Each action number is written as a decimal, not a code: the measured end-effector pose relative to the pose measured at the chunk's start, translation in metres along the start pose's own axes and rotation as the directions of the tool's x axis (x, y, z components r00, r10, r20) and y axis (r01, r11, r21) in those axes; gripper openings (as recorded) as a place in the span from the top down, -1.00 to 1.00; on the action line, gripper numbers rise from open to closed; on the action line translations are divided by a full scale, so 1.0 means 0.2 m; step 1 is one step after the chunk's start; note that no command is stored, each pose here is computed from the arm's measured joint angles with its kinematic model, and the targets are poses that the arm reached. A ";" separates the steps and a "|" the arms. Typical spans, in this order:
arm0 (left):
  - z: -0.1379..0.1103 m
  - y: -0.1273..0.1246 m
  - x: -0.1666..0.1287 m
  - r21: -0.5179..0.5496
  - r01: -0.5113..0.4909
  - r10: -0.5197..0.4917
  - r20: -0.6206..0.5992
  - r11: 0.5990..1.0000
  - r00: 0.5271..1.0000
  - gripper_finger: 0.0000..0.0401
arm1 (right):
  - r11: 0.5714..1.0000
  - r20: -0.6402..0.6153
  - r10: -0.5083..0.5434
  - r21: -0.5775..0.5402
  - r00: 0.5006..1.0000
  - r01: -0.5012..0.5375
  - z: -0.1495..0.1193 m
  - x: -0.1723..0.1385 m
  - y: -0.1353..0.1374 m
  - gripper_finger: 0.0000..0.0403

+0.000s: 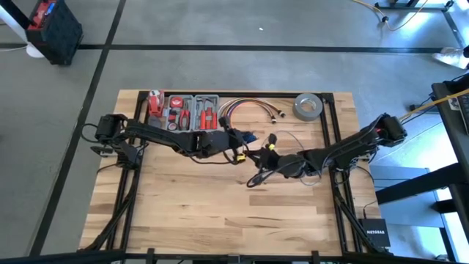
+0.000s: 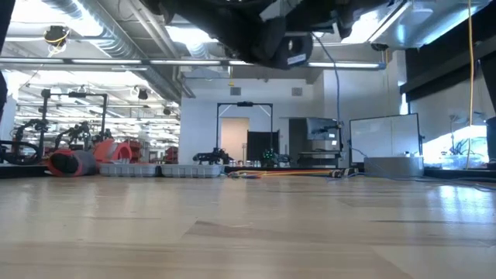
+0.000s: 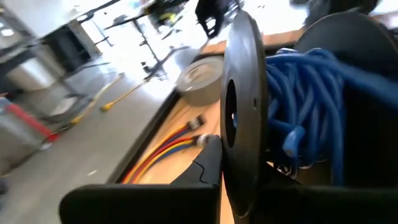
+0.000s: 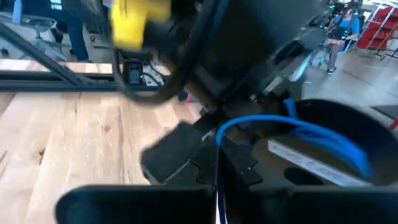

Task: Coil cords
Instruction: Coil the blue wire onto the black spool

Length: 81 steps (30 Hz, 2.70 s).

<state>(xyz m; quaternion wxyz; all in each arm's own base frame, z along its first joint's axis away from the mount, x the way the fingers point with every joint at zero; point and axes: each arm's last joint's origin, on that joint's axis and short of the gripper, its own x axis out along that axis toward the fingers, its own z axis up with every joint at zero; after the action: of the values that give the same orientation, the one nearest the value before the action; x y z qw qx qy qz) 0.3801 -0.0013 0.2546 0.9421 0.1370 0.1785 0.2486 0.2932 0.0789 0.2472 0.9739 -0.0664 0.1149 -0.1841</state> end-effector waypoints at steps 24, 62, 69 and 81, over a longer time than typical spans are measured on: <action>0.13 -0.04 -0.20 0.027 0.159 -0.160 0.084 0.987 0.984 1.00 | 0.985 -0.121 -0.098 -0.154 0.988 0.078 -0.09 0.03 -0.01 0.97; 0.06 -0.04 -0.24 0.239 0.194 -0.181 -0.077 0.952 0.981 1.00 | 0.960 -0.419 0.269 0.045 0.867 -0.276 -0.13 -0.22 -0.03 0.15; 0.06 -0.04 -0.24 0.243 0.191 -0.179 -0.071 0.951 0.981 1.00 | 0.977 -0.536 0.118 -0.090 0.836 -0.195 -0.32 -0.03 -0.06 0.14; 0.06 -0.04 -0.23 0.252 0.191 -0.178 -0.074 0.949 0.981 1.00 | 0.947 -0.625 0.176 -0.105 0.760 -0.305 -0.57 0.24 -0.09 0.14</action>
<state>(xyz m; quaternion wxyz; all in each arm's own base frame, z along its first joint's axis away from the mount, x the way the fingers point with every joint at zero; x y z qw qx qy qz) 0.3500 -0.0341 0.2750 0.9306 0.2349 0.2450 0.1373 0.3022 0.0336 0.1317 0.8886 -0.0860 0.4470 -0.0559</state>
